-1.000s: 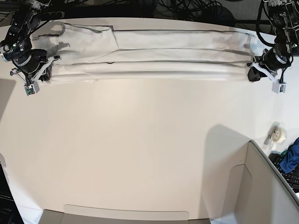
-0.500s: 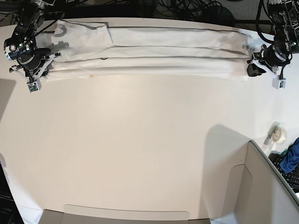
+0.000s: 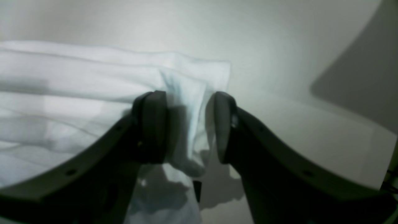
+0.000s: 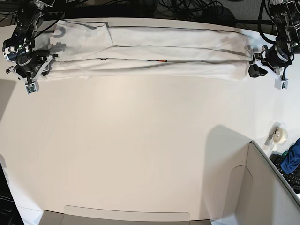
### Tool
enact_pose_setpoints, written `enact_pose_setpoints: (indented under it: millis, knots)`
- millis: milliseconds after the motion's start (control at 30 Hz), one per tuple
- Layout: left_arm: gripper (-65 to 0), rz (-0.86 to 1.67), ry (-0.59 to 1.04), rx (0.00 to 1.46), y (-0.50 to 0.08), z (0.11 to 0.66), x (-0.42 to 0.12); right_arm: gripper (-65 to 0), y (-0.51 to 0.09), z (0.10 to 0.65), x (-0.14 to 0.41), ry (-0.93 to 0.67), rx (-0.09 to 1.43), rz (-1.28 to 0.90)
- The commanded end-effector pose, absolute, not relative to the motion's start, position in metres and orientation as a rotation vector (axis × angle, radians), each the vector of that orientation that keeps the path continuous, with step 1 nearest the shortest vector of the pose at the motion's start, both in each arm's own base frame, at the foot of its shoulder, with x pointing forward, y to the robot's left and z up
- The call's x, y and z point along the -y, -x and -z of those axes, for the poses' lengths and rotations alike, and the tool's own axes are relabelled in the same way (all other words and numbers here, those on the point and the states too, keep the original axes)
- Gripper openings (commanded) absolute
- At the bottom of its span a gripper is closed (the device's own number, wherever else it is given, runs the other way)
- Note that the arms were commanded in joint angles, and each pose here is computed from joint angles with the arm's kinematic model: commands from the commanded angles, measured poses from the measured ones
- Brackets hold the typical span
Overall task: Layout the t-shirt on the table in an organized manner, then fold the t-shirt properly
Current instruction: 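Fold the held edge over toward the collar edge with both grippers, then release the left gripper and regrasp the strip's end beside it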
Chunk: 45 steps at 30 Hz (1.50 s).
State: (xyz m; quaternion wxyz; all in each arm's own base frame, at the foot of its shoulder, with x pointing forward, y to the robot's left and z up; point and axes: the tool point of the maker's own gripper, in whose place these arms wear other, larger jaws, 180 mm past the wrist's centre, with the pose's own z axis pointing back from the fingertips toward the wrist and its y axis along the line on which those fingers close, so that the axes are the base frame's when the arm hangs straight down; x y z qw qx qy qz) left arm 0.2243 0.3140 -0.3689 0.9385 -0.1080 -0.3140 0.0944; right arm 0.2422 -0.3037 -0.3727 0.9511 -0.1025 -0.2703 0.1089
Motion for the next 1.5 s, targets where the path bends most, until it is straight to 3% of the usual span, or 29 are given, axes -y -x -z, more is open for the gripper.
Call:
enact_pose_setpoints:
  millis: [0,233,500,600,1467]
  knots:
    - [-43.4,-0.207,0.185,0.709,-0.233,0.349,-0.333,-39.7,-0.251,0.359,0.31,0.24,0.587,-0.227]
    - [-36.8,-0.347,0.135,0.752,-0.218,0.328,-0.38,-39.7,-0.26,0.339,0.301,0.255,0.665,-0.207]
    - [-34.5,-0.677,0.556,0.641,-0.198,0.367,-0.38,-39.7,-0.266,0.313,0.291,0.284,0.743,-0.222]
    - [-34.5,-0.722,0.605,0.618,-0.193,0.375,-0.381,-39.7,-0.266,0.31,0.287,0.282,0.757,-0.219]
    - [-31.9,-0.458,0.653,0.476,-0.199,0.401,-0.318,-39.7,-0.266,0.307,0.279,0.269,0.775,-0.213]
